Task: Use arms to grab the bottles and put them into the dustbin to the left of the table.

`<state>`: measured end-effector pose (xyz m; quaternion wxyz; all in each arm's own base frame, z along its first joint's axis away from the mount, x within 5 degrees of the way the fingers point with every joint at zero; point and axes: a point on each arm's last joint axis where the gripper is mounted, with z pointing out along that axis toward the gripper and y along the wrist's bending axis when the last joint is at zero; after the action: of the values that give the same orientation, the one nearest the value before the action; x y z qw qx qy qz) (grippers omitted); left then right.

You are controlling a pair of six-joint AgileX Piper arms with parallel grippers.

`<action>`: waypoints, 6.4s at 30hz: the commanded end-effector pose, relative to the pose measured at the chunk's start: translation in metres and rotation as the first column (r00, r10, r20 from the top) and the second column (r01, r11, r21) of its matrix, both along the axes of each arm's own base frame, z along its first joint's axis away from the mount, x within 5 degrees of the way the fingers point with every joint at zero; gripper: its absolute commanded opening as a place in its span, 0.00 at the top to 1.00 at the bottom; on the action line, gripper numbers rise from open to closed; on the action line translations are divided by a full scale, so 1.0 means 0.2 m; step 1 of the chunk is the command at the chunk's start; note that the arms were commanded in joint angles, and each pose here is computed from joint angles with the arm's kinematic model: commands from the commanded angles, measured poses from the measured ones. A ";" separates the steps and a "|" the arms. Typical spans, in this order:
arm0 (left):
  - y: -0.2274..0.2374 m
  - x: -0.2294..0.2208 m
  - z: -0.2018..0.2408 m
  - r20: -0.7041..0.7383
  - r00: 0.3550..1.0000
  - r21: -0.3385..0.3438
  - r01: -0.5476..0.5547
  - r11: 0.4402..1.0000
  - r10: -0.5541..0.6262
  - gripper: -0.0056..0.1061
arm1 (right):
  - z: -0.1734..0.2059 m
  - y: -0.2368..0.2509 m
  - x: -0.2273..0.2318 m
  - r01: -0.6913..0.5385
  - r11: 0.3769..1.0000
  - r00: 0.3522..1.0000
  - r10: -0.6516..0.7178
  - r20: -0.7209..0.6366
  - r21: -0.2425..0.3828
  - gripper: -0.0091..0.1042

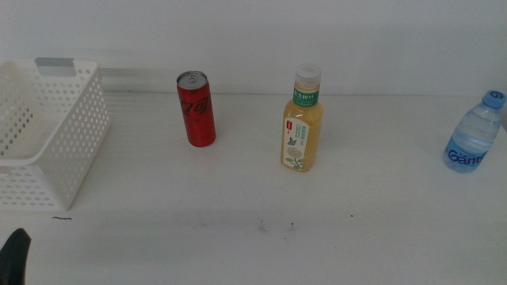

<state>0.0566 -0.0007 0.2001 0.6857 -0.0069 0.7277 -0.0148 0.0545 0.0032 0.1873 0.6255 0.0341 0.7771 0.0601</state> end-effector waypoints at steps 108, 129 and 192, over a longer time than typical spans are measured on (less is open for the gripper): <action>-0.53 1.86 -0.56 -0.153 0.920 -0.042 0.359 0.932 -0.361 0.11 | 0.00 0.00 0.00 0.005 1.000 1.000 -0.005 0.008 -0.006 0.31; -0.55 1.91 -0.54 -0.114 0.924 -0.027 0.364 0.931 -0.365 0.31 | 0.00 0.00 0.00 0.005 1.000 1.000 -0.005 0.008 -0.006 0.31; 0.69 1.86 0.09 -0.877 0.479 0.027 0.113 0.993 -0.031 0.42 | 0.00 0.00 0.00 0.005 1.000 1.000 -0.005 0.008 -0.006 0.31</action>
<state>0.4245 0.1363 0.2119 0.1976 0.0518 0.9789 -0.0101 0.0545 0.0032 0.1873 0.6255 0.0341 0.7771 0.0601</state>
